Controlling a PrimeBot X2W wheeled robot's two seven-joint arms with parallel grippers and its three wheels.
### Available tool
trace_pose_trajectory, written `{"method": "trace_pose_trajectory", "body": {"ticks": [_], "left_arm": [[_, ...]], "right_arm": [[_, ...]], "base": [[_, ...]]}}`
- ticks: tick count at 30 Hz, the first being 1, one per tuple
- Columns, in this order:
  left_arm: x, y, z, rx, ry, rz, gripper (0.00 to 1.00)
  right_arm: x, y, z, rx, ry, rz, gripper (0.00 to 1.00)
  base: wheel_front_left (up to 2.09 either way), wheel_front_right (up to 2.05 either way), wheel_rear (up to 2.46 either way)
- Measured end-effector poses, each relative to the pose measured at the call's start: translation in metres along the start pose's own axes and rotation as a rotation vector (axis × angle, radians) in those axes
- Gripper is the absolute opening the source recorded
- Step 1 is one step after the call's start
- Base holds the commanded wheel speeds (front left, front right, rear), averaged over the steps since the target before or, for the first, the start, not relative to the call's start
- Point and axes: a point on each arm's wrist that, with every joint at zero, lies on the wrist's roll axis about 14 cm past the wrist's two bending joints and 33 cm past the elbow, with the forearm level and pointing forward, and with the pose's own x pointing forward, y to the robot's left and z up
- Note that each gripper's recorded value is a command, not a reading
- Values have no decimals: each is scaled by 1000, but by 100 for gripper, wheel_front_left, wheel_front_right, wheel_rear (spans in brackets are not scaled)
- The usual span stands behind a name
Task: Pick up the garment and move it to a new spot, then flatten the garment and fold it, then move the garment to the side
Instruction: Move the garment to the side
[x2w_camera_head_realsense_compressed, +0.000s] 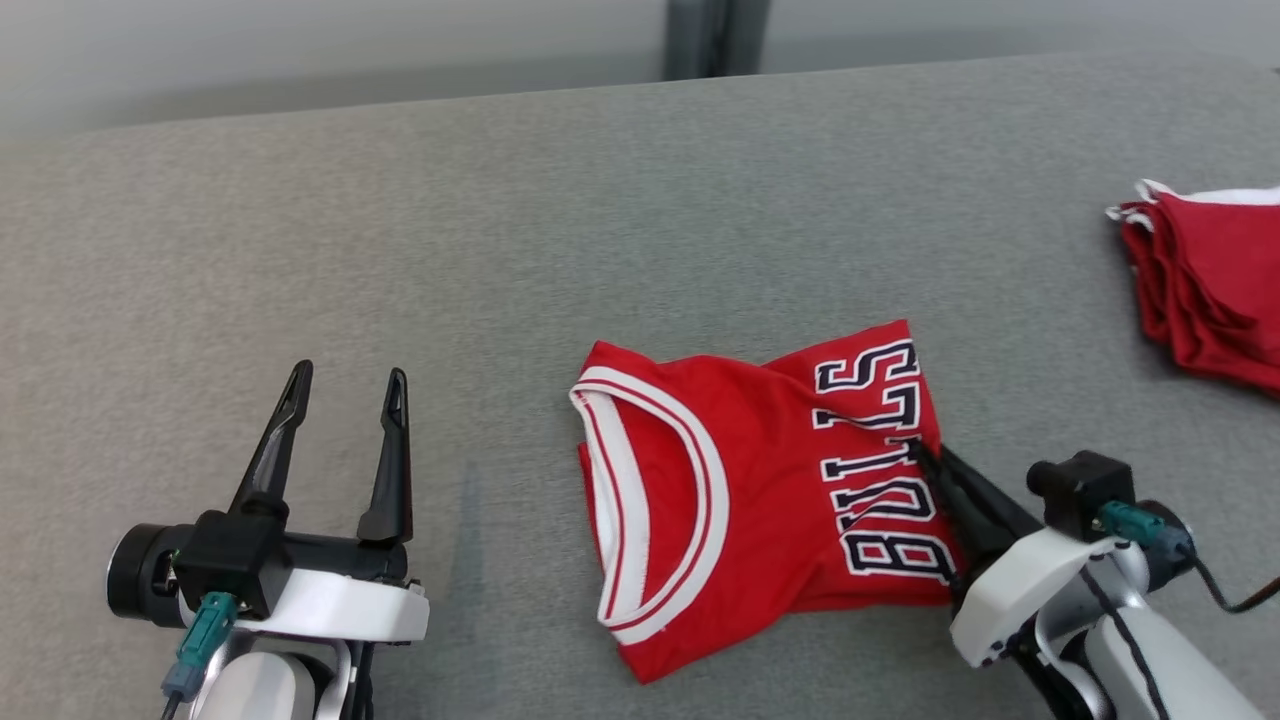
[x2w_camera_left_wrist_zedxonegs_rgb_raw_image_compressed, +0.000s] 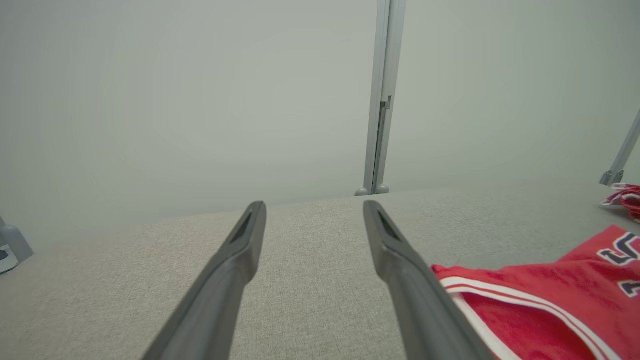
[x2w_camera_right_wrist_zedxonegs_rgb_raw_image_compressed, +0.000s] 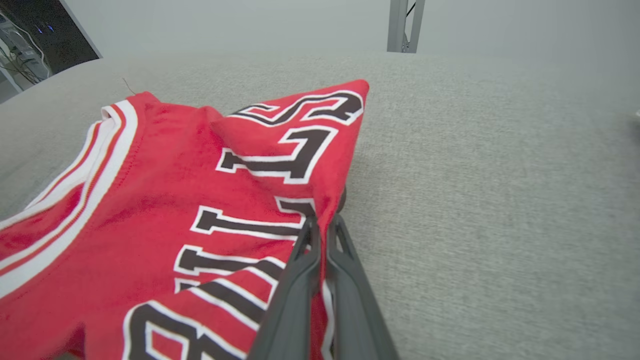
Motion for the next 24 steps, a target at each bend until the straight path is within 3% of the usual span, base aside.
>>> {"method": "trace_pose_trajectory", "body": {"ticks": [14, 24], "left_arm": [[51, -105, -5, -32, -12, -328, 100], [76, -126, -34, -16, 34, -434, 100]], "right_arm": [[-30, -132, 89, -42, -187, -327, 0], [-54, -251, 102, -42, -170, -616, 0]], "base": [[0, 0, 0], [0, 0, 0]]}}
